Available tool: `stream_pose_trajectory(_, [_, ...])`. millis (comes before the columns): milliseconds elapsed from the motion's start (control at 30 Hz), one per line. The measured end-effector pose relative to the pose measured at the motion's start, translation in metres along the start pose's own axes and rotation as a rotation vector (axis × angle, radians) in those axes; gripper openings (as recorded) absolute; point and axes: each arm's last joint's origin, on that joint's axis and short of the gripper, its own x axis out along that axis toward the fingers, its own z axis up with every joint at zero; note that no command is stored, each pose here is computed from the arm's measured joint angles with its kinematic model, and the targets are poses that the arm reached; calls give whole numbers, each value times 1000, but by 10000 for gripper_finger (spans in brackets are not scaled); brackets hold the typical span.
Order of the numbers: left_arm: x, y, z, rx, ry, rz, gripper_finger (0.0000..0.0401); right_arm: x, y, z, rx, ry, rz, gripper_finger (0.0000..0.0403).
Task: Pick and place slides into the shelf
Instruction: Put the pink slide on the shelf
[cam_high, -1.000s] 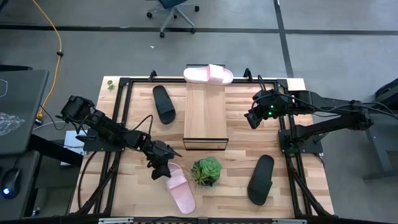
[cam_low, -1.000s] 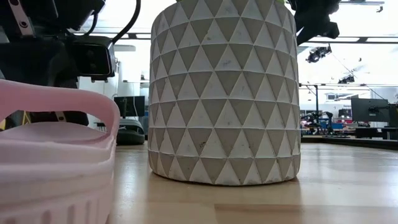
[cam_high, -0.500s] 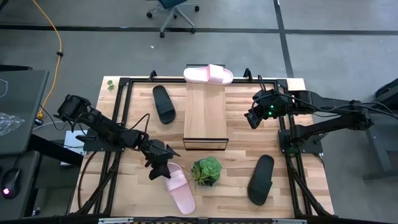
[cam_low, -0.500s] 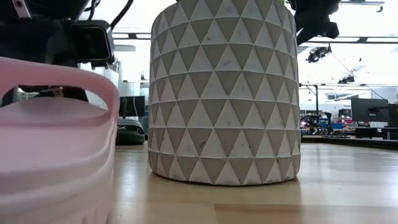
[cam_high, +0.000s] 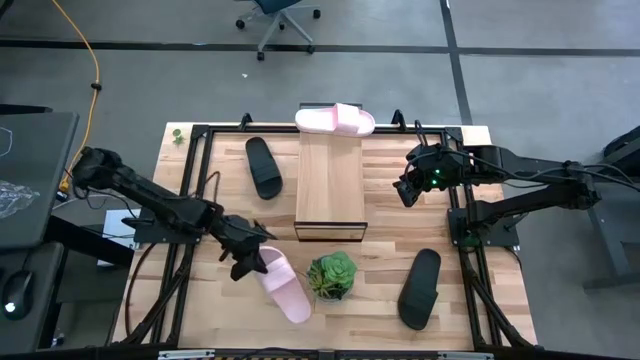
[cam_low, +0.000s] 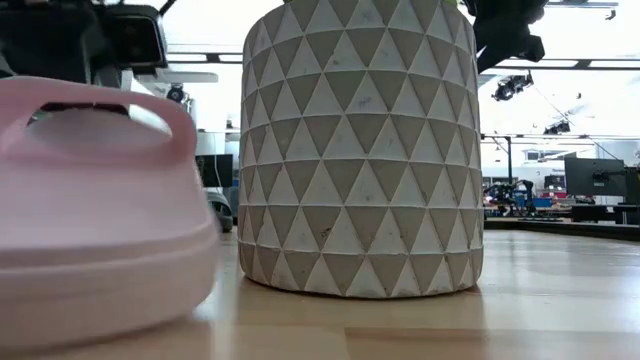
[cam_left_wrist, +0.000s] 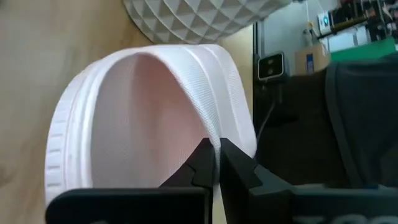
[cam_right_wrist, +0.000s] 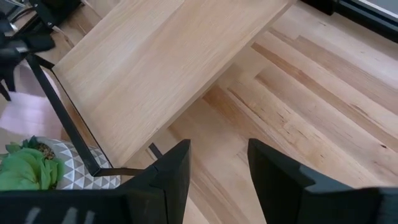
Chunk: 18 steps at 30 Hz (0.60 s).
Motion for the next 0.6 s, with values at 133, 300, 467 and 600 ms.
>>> stream_pose_trajectory(133, [-21, -3, -3, -4, -36, 45, 0, 0, 0, 0, -6, -8, -10, 151])
stream_pose_trajectory(300, [-51, -10, -6, -12, -6, 144, 0, 0, 0, 0, -8, -11, -14, 151])
stream_pose_trajectory(467, [-85, -25, 0, 11, -70, 235, 0, 0, -1, 1, -4, -13, -16, 151])
stream_pose_trajectory(600, [-116, -40, 8, 56, -148, 368, 0, 0, -2, 2, -13, -19, -16, 151])
